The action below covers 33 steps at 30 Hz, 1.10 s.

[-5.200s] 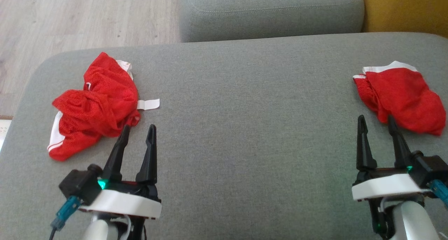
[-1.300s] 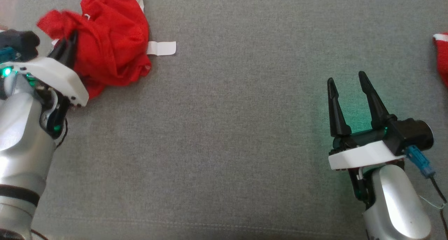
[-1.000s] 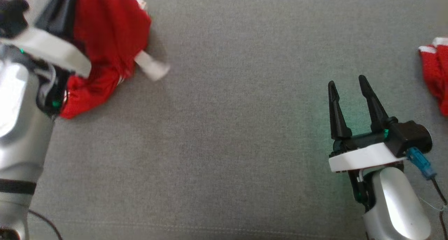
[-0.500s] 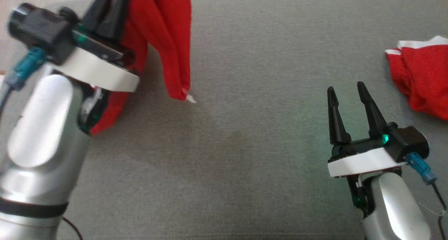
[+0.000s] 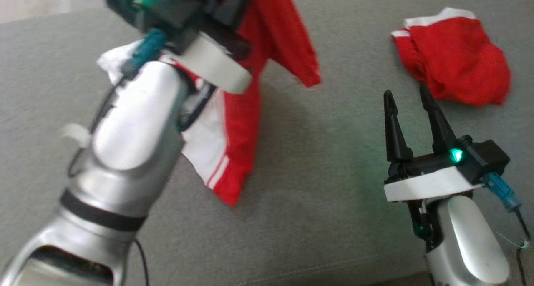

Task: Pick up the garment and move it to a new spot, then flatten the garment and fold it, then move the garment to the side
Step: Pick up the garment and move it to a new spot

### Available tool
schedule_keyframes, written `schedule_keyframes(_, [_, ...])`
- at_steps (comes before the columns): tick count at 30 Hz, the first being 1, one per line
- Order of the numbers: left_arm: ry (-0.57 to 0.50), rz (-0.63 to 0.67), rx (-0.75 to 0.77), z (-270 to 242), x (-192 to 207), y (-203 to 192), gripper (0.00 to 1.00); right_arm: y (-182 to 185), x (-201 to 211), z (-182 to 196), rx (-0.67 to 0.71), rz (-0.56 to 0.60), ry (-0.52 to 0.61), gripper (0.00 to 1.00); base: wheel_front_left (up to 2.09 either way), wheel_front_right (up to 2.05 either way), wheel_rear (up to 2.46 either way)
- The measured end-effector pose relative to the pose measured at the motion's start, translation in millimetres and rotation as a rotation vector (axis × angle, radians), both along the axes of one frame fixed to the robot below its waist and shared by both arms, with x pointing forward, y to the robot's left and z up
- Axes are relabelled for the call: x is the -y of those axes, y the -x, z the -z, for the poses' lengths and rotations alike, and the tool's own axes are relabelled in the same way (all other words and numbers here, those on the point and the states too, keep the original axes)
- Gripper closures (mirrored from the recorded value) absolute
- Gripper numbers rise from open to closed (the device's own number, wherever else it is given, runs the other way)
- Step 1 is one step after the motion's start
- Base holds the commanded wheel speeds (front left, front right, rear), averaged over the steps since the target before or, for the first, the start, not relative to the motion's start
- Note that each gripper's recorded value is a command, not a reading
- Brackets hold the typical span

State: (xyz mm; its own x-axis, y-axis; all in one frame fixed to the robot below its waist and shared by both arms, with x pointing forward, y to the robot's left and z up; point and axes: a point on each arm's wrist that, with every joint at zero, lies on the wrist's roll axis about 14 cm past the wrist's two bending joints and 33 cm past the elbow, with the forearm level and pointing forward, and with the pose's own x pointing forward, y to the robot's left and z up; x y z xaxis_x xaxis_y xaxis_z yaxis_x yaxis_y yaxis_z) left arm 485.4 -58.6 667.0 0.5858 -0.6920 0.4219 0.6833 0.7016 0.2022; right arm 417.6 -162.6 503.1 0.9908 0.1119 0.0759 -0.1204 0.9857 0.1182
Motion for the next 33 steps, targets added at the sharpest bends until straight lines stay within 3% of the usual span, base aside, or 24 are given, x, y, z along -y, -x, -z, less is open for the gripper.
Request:
schedule_keyframes(1, [-0.004,0.019,-0.014,5,11,1,0.96,1,4,-1,0.002,0.011,-0.001,0.00,0.00,0.00,0.00])
schedule_keyframes(2, [-0.010,0.037,-0.035,13,21,3,0.12,2,8,-1,0.002,0.023,0.001,0.00,0.00,0.00,0.00])
schedule_keyframes(3, [-0.029,0.064,-0.057,23,33,6,0.00,4,13,-1,0.000,0.035,0.003,0.00,0.00,0.00,0.00])
schedule_keyframes(8, [-0.124,0.191,-0.137,68,69,38,0.00,9,25,-3,0.002,0.071,0.008,0.00,0.00,0.00,0.00])
schedule_keyframes(13, [-0.150,0.176,-0.241,105,55,54,0.00,8,26,-4,0.008,0.075,0.003,0.00,0.00,0.00,0.00])
schedule_keyframes(23, [0.028,-0.205,-0.335,109,-66,41,0.00,4,-2,-7,0.022,-0.002,0.015,0.00,0.00,0.00,0.00])
schedule_keyframes(28, [0.113,-0.400,-0.403,126,-133,60,0.00,6,-19,-6,0.020,-0.046,0.011,0.00,0.00,0.00,0.00])
schedule_keyframes(33, [0.165,-0.524,-0.472,147,-174,86,0.00,9,-32,-8,0.026,-0.085,0.009,0.00,0.00,0.00,0.00])
